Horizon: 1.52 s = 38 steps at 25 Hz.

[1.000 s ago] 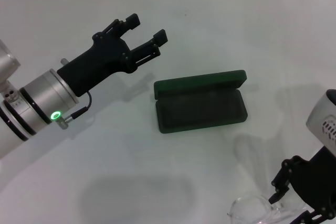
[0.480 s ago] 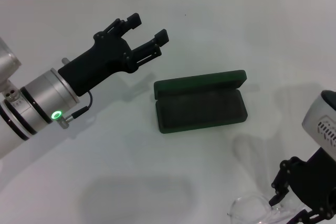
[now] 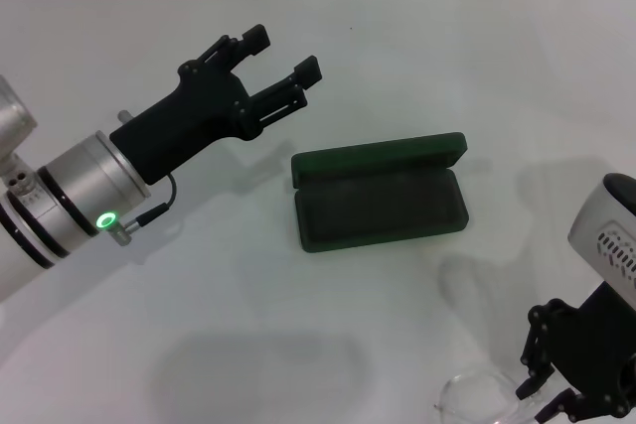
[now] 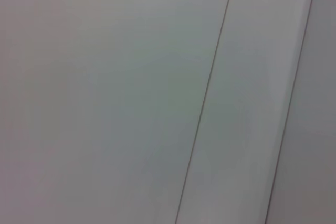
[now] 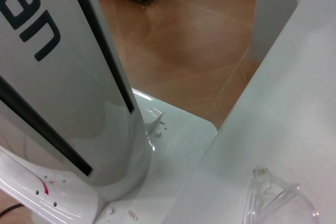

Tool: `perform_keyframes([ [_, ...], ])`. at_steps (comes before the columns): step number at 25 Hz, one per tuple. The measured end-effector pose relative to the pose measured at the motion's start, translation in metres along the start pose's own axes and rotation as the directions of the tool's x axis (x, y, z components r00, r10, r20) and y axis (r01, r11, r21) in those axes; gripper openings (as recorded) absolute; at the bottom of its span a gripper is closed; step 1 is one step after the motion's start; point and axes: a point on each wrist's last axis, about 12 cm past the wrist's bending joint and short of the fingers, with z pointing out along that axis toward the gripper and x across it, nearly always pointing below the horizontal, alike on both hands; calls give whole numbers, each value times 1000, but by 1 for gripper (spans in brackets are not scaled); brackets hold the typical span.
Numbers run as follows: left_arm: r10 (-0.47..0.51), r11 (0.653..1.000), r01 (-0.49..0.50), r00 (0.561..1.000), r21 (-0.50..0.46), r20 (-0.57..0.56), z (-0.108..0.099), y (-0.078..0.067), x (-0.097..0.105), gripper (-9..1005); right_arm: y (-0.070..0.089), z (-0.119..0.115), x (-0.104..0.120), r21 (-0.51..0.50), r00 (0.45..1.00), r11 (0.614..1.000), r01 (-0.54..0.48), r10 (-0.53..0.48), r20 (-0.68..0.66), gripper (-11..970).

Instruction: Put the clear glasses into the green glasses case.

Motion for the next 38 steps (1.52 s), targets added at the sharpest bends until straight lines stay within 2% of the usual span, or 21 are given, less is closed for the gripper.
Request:
perform_keyframes([
  [9,-2,1000,2,1000,7,6,-2,-1,0,889,-2,-2,1,40,1000,999,-10,10,4,202],
  [20,-7,1000,7,1000,12,14,-5,-3,1,890,-1,-16,7,95,997,994,-58,52,59,15],
  [23,-9,1000,8,1000,15,16,-5,-3,1,890,1,-19,7,86,996,994,-67,61,68,20],
  [28,-17,1000,17,1000,17,17,-5,-4,0,890,10,-21,4,18,995,999,-46,44,85,43],
  [31,-17,1000,17,1000,17,17,-5,-4,0,889,10,-21,5,22,995,998,-63,61,79,71],
  [38,-17,1000,16,1000,18,15,-5,-3,0,889,3,-17,5,74,993,992,-103,98,70,221],
])
